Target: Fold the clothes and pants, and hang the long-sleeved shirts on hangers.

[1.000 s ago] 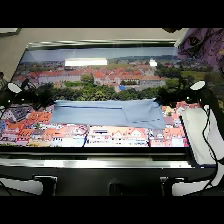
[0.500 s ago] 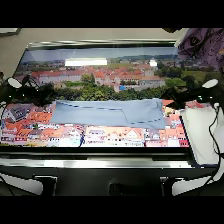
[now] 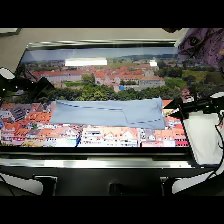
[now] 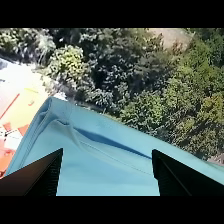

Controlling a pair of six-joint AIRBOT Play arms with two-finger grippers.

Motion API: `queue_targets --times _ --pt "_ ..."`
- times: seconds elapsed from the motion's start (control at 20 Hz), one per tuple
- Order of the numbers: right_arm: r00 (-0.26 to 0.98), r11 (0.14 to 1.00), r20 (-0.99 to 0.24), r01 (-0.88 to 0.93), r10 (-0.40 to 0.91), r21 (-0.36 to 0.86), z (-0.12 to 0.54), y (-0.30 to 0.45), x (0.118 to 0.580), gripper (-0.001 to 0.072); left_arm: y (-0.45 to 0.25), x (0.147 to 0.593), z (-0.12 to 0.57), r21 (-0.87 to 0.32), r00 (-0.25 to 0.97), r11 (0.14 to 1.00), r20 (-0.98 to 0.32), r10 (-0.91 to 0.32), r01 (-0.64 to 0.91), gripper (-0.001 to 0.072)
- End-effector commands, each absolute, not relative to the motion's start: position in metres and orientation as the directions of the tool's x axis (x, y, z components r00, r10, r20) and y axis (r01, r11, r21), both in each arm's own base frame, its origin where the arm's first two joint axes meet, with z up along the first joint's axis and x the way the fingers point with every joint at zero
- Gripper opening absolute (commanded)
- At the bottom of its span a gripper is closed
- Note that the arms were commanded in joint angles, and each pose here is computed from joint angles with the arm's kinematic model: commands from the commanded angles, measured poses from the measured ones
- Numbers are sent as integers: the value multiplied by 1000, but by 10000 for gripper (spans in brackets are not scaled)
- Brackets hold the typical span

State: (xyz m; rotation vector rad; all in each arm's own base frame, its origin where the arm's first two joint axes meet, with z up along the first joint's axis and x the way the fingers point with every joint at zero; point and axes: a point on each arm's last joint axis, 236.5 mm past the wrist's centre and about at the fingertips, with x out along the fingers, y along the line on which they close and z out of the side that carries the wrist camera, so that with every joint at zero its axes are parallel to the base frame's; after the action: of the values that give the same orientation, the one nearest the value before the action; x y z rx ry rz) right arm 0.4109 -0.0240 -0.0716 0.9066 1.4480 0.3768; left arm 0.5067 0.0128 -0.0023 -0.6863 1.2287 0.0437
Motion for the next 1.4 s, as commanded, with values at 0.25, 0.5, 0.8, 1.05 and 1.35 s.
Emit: queue_targets --times 0.25,0.5,0.8,1.05,1.35 --pt "128 616 -652 237 747 751 -96 0 420 694 9 505 -1 -457 351 804 -876 -331 -381 633" --pt "85 596 -622 214 778 774 -98 30 420 638 9 505 -1 -457 351 804 -875 -332 -381 633" --pt "124 636 -666 210 736 742 -91 29 430 28 -20 506 -1 -469 336 815 -870 -361 -340 190" --pt "168 716 -753 234 637 658 -19 8 432 27 -129 514 -6 -569 311 792 -811 -496 -220 19" --pt "278 805 -830 231 484 547 93 -16 426 27 -332 494 -23 -748 276 656 -655 -703 -103 18"
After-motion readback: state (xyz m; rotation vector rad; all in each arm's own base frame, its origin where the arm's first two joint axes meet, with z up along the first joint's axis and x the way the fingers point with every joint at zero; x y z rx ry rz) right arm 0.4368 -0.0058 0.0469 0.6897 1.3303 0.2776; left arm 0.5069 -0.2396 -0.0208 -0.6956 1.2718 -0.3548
